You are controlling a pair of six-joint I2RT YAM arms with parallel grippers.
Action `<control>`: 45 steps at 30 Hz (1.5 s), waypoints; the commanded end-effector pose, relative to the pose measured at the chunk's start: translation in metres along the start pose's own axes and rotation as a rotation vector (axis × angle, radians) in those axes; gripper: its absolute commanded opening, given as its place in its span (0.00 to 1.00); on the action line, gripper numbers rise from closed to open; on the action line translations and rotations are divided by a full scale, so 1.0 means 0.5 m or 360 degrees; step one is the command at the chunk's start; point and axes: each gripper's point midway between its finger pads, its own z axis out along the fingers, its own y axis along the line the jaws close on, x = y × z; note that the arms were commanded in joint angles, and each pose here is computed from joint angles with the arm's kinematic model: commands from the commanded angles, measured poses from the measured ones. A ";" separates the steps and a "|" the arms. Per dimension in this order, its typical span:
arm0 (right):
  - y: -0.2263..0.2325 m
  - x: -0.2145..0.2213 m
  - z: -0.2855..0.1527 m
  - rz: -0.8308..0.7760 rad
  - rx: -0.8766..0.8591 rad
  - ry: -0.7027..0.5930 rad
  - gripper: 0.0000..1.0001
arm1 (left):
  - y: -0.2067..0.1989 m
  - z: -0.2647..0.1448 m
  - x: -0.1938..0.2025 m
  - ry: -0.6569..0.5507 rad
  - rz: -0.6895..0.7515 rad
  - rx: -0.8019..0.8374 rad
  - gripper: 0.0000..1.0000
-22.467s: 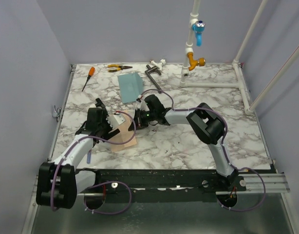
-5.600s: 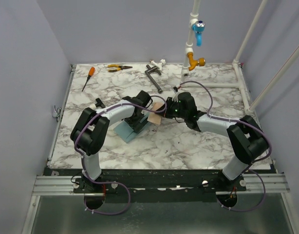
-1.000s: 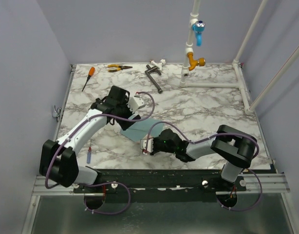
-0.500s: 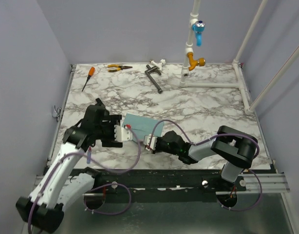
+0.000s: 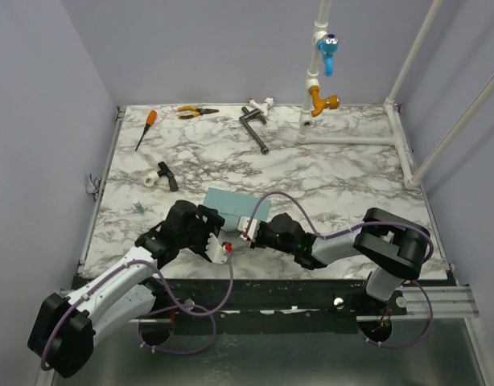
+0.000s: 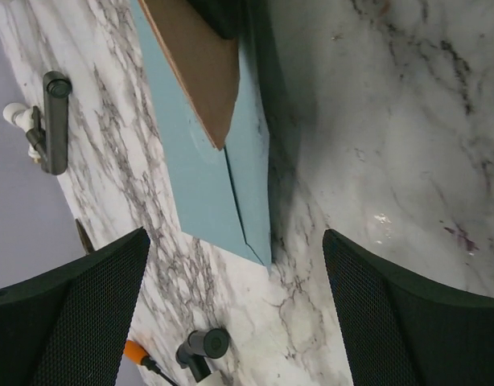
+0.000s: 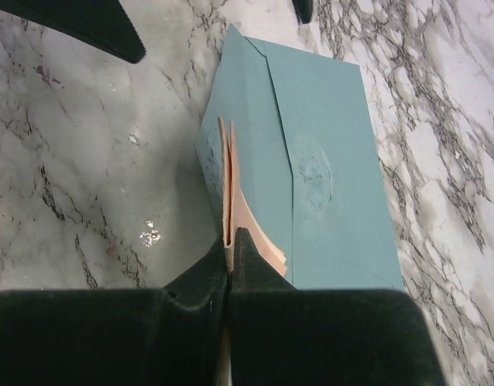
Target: Place the letter into the envelope and seal it
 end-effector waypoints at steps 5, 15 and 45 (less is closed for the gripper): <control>-0.009 0.006 0.016 0.0032 0.0035 0.0054 0.01 | 0.040 0.048 0.035 0.0092 -0.0016 -0.0123 0.82; -0.021 0.012 0.001 0.0047 0.0083 0.0097 0.01 | 0.024 0.084 0.041 0.0072 -0.0058 -0.0045 0.62; -0.023 0.041 0.032 0.0005 0.0071 0.0215 0.01 | 0.077 0.082 0.020 -0.0021 0.0316 -0.0428 0.00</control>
